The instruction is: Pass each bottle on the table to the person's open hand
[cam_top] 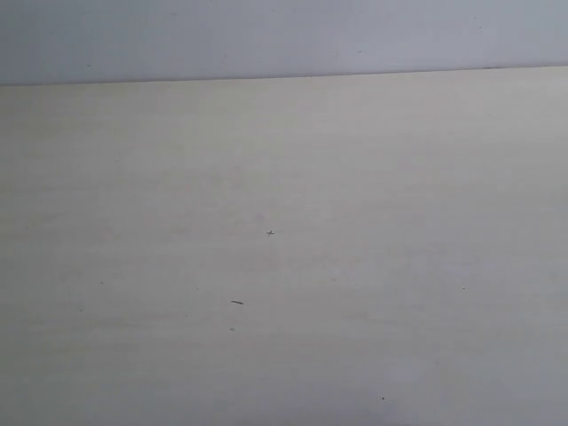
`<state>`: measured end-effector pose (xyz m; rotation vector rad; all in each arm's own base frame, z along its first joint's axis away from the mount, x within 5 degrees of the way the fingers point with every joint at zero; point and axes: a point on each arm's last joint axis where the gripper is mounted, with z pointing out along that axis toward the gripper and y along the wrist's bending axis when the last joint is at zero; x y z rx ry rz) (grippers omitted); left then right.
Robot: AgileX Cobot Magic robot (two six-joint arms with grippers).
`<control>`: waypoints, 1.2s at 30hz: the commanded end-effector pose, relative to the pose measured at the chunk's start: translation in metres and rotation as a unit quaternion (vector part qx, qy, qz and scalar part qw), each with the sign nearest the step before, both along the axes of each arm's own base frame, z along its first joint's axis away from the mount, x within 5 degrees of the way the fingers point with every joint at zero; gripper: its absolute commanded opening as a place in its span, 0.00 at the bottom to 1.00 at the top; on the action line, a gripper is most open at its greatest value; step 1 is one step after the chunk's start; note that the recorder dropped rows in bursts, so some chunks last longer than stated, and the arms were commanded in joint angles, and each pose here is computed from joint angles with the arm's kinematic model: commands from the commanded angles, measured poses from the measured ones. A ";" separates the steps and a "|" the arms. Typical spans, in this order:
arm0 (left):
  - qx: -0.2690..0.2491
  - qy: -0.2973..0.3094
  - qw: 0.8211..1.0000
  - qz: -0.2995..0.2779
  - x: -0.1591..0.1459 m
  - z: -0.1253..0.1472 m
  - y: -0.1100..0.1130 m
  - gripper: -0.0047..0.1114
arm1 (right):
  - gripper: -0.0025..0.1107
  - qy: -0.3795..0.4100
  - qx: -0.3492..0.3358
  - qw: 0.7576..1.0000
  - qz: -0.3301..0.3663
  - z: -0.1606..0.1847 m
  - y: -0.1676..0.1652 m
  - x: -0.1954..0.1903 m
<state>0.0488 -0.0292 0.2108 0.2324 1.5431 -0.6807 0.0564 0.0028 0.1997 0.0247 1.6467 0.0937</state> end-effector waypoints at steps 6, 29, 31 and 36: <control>-0.003 -0.001 1.000 -0.002 -0.001 0.000 0.000 0.04 | 0.02 0.000 0.003 1.000 -0.003 -0.001 0.000 0.000; -0.048 -0.090 0.993 0.058 -0.004 0.017 -0.005 0.04 | 0.02 0.000 0.002 1.000 -0.003 -0.001 0.000 0.000; -0.044 -0.108 0.992 0.057 -0.005 0.020 -0.007 0.04 | 0.02 0.000 0.002 1.000 -0.003 -0.001 0.000 0.000; -0.036 -0.112 0.989 0.086 -0.003 0.020 -0.005 0.04 | 0.02 0.000 0.002 1.000 -0.003 -0.001 0.000 0.000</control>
